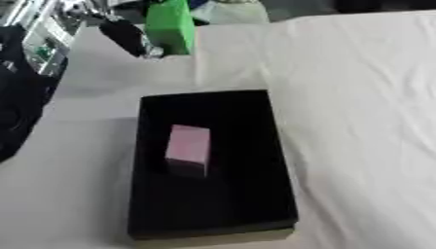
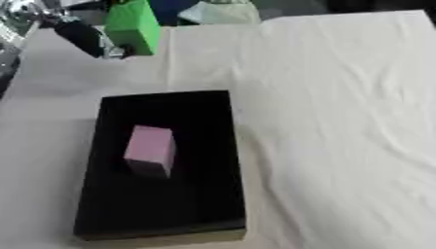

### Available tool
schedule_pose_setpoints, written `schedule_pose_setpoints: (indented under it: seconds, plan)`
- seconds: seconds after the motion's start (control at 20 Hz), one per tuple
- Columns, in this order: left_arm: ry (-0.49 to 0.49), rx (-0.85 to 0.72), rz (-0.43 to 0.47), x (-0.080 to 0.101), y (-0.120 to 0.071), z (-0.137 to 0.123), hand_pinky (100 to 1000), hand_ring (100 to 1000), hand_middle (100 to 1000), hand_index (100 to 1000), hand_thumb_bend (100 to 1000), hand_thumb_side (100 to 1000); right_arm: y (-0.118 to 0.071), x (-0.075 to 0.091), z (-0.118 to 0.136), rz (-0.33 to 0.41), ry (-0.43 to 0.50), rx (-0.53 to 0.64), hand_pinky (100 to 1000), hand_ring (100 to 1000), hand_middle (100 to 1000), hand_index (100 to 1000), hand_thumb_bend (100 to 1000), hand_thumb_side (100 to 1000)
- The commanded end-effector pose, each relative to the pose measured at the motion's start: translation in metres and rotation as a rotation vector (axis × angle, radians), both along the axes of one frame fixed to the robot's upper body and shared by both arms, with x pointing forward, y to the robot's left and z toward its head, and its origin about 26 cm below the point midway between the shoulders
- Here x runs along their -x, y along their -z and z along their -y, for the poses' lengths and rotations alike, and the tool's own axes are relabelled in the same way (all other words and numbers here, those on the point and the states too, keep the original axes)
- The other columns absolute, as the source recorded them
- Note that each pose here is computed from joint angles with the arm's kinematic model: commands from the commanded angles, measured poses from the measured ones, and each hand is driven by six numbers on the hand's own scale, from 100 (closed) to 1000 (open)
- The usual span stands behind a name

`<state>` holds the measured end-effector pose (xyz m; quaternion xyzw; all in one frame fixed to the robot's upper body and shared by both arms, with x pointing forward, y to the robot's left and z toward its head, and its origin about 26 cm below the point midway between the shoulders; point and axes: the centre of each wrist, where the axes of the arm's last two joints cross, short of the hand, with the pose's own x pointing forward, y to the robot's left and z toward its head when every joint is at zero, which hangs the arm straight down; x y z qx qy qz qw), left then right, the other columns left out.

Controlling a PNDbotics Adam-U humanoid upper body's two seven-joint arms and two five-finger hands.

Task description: Pick up objects on the table and place them in the box.

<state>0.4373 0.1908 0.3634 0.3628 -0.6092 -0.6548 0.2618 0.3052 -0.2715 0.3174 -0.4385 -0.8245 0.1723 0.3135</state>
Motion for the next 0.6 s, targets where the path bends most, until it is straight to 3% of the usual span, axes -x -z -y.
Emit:
schedule_pose_setpoints:
  seconds: [0.05, 0.35, 0.6]
  plan:
    - [0.071, 0.030, 0.041, 0.027, -0.013, 0.010, 737, 665, 606, 680, 100, 484, -0.007, 0.005, 0.003, 0.028, 0.017, 0.011, 835, 683, 616, 835, 100, 969]
    - [0.190, 0.097, 0.024, 0.072, 0.000, 0.035, 731, 651, 598, 673, 100, 520, -0.005, 0.004, 0.003, 0.023, 0.016, 0.006, 836, 688, 616, 835, 100, 968]
    - [0.259, 0.066, -0.003, 0.106, 0.013, 0.046, 728, 653, 599, 674, 100, 527, -0.005, 0.004, 0.002, 0.021, 0.016, 0.002, 836, 691, 615, 835, 100, 968]
